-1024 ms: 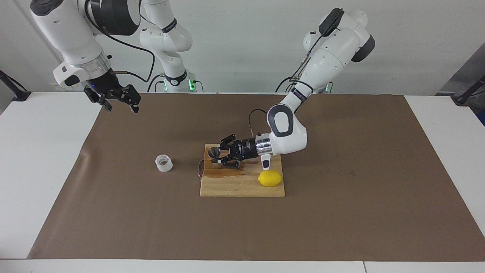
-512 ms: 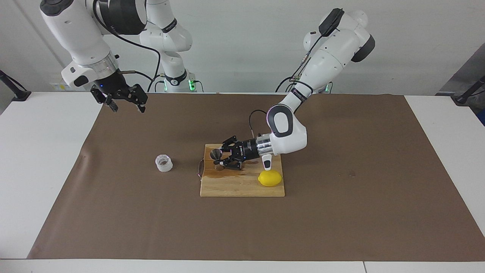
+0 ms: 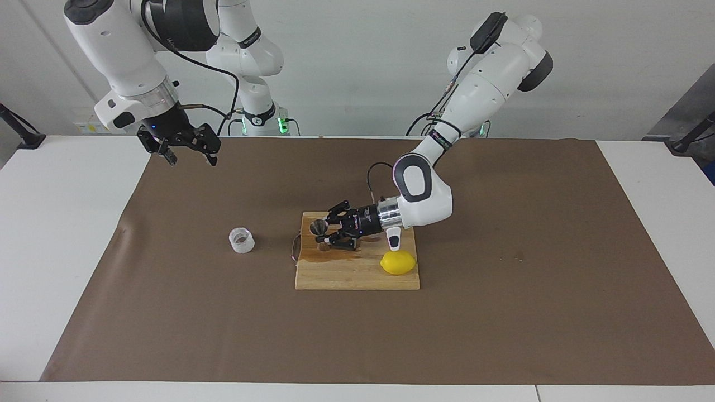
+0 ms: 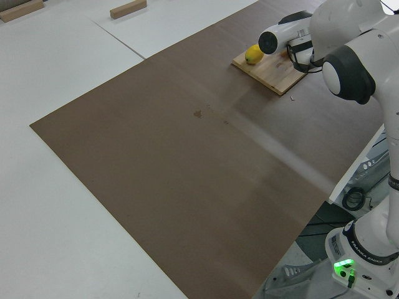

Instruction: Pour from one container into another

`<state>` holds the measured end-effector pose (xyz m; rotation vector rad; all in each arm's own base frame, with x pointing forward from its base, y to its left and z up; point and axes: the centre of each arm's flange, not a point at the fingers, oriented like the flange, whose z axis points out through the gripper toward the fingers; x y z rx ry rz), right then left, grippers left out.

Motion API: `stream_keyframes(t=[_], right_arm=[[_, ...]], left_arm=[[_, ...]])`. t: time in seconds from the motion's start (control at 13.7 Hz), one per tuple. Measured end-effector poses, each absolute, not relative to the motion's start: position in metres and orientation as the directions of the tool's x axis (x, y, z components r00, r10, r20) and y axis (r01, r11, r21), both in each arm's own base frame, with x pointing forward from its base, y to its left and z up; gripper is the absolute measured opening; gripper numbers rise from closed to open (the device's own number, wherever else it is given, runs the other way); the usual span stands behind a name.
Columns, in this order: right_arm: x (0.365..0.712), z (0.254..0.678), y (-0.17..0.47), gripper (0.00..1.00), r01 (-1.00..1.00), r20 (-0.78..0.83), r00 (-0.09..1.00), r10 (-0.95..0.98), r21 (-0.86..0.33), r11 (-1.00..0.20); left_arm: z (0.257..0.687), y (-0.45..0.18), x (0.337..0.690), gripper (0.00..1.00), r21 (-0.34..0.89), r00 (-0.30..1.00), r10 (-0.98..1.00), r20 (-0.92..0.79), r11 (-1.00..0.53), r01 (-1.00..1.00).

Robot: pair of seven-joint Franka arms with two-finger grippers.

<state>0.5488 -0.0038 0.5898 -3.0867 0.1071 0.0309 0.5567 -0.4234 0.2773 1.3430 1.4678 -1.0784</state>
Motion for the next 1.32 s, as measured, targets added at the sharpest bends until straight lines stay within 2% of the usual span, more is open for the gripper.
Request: stream_keyframes(t=[0.15,0.22,0.29,0.44,0.51,0.73,1.02,1.17,1.32], right_arm=[[0.548,0.589,-0.004,1.00,-0.070,-0.024,0.997,-0.069,-0.052,-0.996],[0.548,0.589,-0.004,1.00,-0.070,-0.025,0.997,-0.069,-0.052,-0.996],[0.548,0.588,-0.004,1.00,-0.070,-0.025,0.997,-0.069,-0.052,-0.996],[0.547,0.588,-0.003,1.00,-0.069,-0.026,0.997,-0.067,-0.052,-0.996],[0.547,0.587,-0.002,1.00,-0.068,-0.028,0.997,-0.066,-0.052,-0.996],[0.543,0.585,-0.001,1.00,-0.013,-0.032,0.999,-0.011,-0.052,-0.999],[0.546,0.585,-0.001,1.00,0.178,0.022,0.984,0.177,-0.049,-0.983],[0.547,0.581,-0.003,1.00,0.310,0.031,0.951,0.309,-0.044,-0.950],[0.549,0.578,-0.008,1.00,0.487,0.058,0.873,0.485,-0.026,-0.873]], left_arm=[[0.277,-0.423,0.557,0.69,-0.044,-0.056,0.265,-0.963,0.050,0.998],[0.277,-0.423,0.556,0.70,-0.042,-0.053,0.265,-0.963,0.049,0.998],[0.277,-0.423,0.556,0.75,-0.040,-0.052,0.266,-0.963,0.049,0.998],[0.277,-0.423,0.556,0.96,-0.039,-0.051,0.267,-0.962,0.049,0.998],[0.277,-0.423,0.556,1.00,-0.039,-0.051,0.267,-0.962,0.049,0.998],[0.277,-0.424,0.556,1.00,-0.040,-0.051,0.264,-0.963,0.046,0.998],[0.284,-0.430,0.552,1.00,-0.049,-0.046,0.215,-0.975,-0.009,0.999],[0.290,-0.431,0.553,1.00,-0.048,-0.041,0.189,-0.981,-0.031,0.998],[0.297,-0.425,0.558,1.00,-0.047,-0.040,0.164,-0.986,-0.042,0.998]])
